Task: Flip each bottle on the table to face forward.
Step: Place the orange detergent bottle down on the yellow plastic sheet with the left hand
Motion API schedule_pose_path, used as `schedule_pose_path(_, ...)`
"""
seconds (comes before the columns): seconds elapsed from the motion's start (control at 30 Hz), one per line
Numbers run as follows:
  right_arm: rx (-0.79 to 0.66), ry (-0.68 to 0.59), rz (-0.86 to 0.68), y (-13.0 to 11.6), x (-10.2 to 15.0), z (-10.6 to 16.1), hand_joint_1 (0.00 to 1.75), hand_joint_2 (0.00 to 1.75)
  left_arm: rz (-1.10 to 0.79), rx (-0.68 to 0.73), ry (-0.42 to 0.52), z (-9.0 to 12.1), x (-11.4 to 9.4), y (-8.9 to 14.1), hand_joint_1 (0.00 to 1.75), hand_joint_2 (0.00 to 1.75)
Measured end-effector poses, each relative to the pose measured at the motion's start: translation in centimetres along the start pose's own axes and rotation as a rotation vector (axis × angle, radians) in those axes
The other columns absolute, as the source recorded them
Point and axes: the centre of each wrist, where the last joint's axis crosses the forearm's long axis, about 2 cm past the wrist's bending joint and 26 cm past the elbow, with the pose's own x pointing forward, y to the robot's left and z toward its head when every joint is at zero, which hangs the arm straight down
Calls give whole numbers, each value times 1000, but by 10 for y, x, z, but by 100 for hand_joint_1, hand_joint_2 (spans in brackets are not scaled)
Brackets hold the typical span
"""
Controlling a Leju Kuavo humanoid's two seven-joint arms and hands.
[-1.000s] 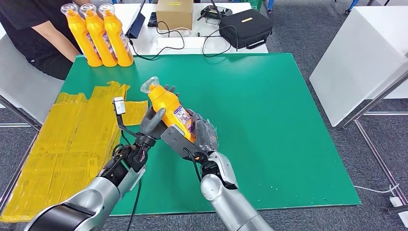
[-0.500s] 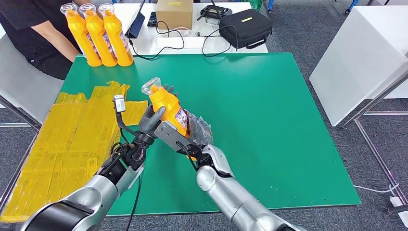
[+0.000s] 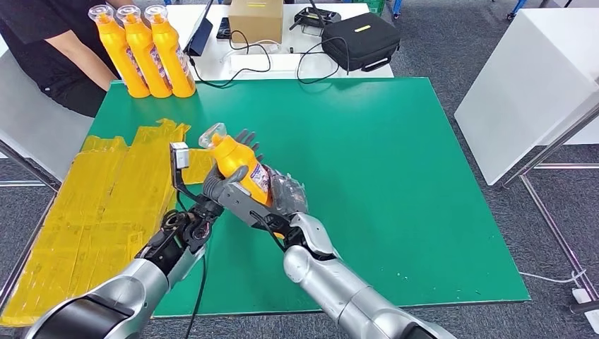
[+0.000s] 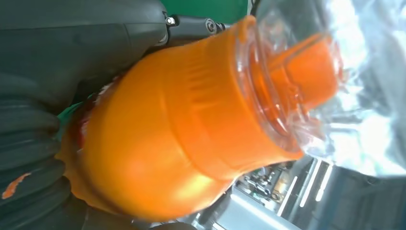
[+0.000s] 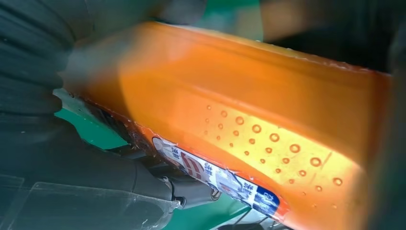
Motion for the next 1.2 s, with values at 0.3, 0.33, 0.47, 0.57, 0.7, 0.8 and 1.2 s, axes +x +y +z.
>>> schedule_pose_path(0.3,-7,-32,53,0,-3,0,175,175,-47,-4,20,0,-2,-2,0,175)
schedule_pose_path(0.33,-9,-33,60,0,-4,-1,175,175,-51,-6,23,0,-2,-2,0,175)
schedule_pose_path(0.47,-21,-35,82,-3,-5,-2,175,175,-66,-14,32,-3,0,-4,0,175)
schedule_pose_path(0.57,-29,-31,85,-5,-6,-3,175,175,-76,-24,33,-8,3,-6,0,175)
schedule_pose_path(0.7,-35,-26,82,-7,-7,-4,175,175,-82,-33,34,-10,4,-7,7,175)
schedule_pose_path(0.8,-38,-24,82,-7,-7,-4,175,175,-84,-33,33,-11,4,-7,138,175)
schedule_pose_path(1.2,-66,-39,99,-17,-9,-9,175,175,-124,-27,-5,-15,10,-10,175,175)
